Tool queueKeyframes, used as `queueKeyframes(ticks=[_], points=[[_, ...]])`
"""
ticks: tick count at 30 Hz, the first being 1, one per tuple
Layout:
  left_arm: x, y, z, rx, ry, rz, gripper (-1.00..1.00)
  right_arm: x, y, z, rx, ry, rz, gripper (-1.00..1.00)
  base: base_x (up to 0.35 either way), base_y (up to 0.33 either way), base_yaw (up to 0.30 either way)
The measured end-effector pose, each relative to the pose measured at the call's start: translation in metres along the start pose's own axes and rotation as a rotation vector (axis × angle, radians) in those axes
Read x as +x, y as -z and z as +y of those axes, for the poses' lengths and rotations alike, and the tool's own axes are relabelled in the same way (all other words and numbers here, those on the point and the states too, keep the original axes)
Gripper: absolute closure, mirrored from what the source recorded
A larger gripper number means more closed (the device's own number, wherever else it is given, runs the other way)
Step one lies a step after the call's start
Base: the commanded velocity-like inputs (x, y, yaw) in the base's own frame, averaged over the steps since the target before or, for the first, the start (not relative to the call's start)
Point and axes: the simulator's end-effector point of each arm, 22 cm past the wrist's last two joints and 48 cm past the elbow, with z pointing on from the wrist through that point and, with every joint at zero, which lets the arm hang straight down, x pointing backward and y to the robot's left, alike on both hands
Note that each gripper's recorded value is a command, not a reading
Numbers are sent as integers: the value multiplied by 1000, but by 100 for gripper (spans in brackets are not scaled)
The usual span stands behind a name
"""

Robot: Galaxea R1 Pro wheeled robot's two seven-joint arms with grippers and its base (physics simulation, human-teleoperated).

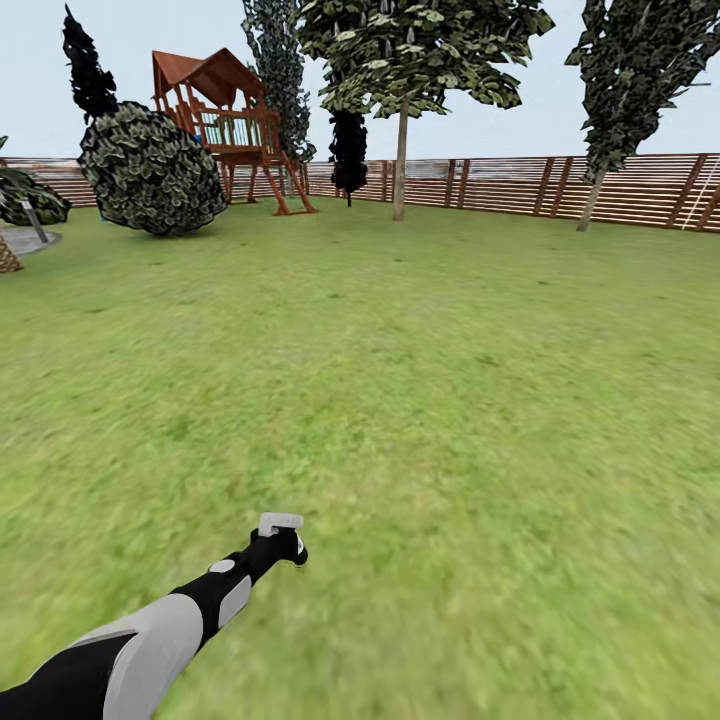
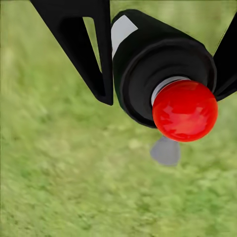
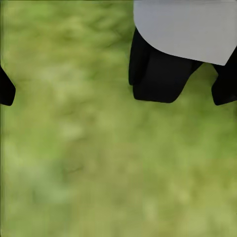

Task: In the garden, pick up the pesticide atomizer on the floor and spray pesticide onto both trees until each tree trunk is fully covered.

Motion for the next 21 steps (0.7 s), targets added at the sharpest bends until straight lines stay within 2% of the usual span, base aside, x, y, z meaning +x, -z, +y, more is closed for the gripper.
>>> queueKeyframes(ticks=[21], points=[[0, 0, 0, 0, 0, 0, 100, 0, 0, 0, 0, 0, 0, -100, 350, 0, 0]])
